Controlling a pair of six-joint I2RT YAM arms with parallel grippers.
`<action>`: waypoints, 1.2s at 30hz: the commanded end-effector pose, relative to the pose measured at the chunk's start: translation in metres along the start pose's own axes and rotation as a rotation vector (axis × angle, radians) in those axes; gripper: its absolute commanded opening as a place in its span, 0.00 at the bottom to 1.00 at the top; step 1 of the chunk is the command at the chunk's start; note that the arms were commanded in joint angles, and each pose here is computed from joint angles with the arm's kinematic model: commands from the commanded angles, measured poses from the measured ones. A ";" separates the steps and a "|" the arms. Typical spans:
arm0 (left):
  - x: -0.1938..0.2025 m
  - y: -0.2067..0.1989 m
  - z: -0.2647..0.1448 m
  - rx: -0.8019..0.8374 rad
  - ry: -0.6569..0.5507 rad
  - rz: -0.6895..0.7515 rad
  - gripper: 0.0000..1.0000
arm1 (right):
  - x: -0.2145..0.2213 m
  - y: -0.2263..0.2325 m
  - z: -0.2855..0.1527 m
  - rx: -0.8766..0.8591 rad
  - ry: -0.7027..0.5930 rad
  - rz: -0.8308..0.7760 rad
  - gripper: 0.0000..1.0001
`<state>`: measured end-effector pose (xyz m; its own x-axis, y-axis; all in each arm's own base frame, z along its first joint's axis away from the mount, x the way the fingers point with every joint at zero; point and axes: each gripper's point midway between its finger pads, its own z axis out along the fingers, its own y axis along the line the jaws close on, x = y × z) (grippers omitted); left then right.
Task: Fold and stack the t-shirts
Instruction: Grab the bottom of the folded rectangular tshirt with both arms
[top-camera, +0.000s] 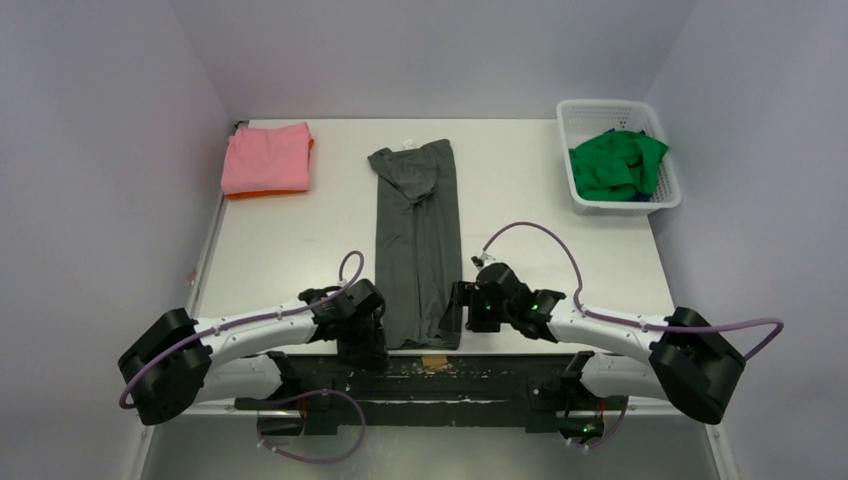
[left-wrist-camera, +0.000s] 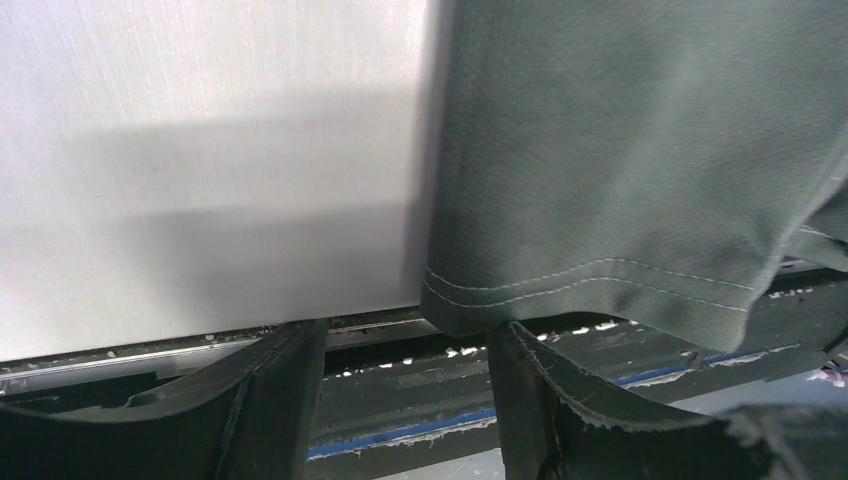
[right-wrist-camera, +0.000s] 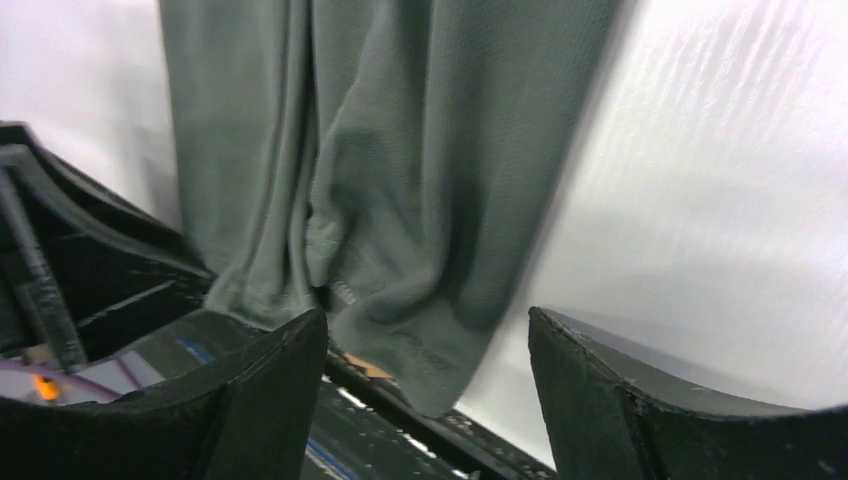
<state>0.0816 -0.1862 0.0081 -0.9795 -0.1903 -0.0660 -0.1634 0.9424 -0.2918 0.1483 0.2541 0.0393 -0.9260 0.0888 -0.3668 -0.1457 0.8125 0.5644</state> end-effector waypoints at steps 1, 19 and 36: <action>-0.014 -0.007 0.005 0.012 -0.064 -0.026 0.57 | 0.017 0.002 -0.002 -0.008 0.034 0.054 0.70; -0.041 -0.024 -0.021 0.053 -0.180 0.008 0.55 | 0.030 -0.006 0.006 0.066 0.056 0.023 0.51; -0.012 -0.007 -0.002 -0.046 -0.063 0.007 0.00 | 0.046 -0.009 -0.006 0.043 0.094 0.005 0.00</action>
<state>0.1186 -0.2207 0.0184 -0.9681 -0.2108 -0.1356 -0.1534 0.9262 -0.3444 0.1168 0.2571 0.0210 -0.9516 0.0658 -0.3003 -0.1146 0.8306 0.5450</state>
